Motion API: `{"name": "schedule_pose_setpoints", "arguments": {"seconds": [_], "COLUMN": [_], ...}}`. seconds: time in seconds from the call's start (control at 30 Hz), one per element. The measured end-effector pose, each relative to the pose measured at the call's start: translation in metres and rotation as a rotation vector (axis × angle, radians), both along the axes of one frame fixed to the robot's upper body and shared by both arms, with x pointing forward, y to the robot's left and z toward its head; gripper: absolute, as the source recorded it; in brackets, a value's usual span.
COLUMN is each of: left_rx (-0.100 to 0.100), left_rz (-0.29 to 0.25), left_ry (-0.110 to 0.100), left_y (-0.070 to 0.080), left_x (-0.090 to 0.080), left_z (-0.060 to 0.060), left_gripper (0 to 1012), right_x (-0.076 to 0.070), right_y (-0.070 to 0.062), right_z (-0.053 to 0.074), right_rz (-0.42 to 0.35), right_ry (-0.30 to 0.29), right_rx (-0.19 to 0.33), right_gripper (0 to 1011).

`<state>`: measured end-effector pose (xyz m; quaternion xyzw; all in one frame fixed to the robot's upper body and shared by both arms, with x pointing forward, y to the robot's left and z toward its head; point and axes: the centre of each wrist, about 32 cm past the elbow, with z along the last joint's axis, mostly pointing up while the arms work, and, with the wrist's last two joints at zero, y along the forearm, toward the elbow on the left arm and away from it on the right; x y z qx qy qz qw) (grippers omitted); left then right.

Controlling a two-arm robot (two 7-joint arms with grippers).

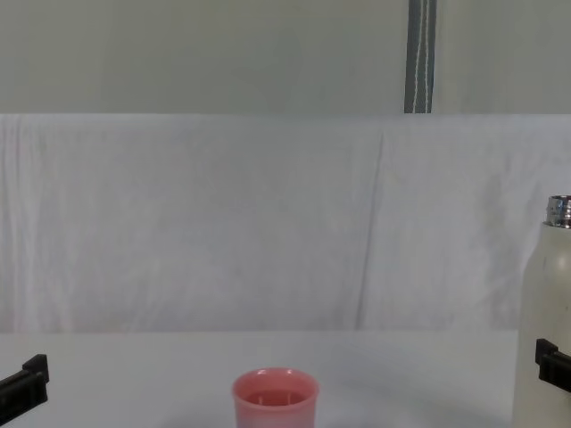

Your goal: Grasp the thermos with one hand and pour water into the cup lid.

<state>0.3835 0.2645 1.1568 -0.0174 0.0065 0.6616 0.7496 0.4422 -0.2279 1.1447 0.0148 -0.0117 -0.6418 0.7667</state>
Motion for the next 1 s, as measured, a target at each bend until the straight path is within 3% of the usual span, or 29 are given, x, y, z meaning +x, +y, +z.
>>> {"name": "schedule_pose_setpoints", "arguments": {"seconds": [1.0], "left_rx": [0.0], "left_rz": [0.0], "left_ry": [0.0], "left_y": [0.0], "left_x": [0.0], "left_z": [0.0], "left_gripper": [1001], "right_x": [0.02], "right_y": [-0.006], "right_z": [-0.002], "right_rz": [0.019], "right_ry": [-0.001], "right_rx": [-0.002], "right_gripper": [1001]}}
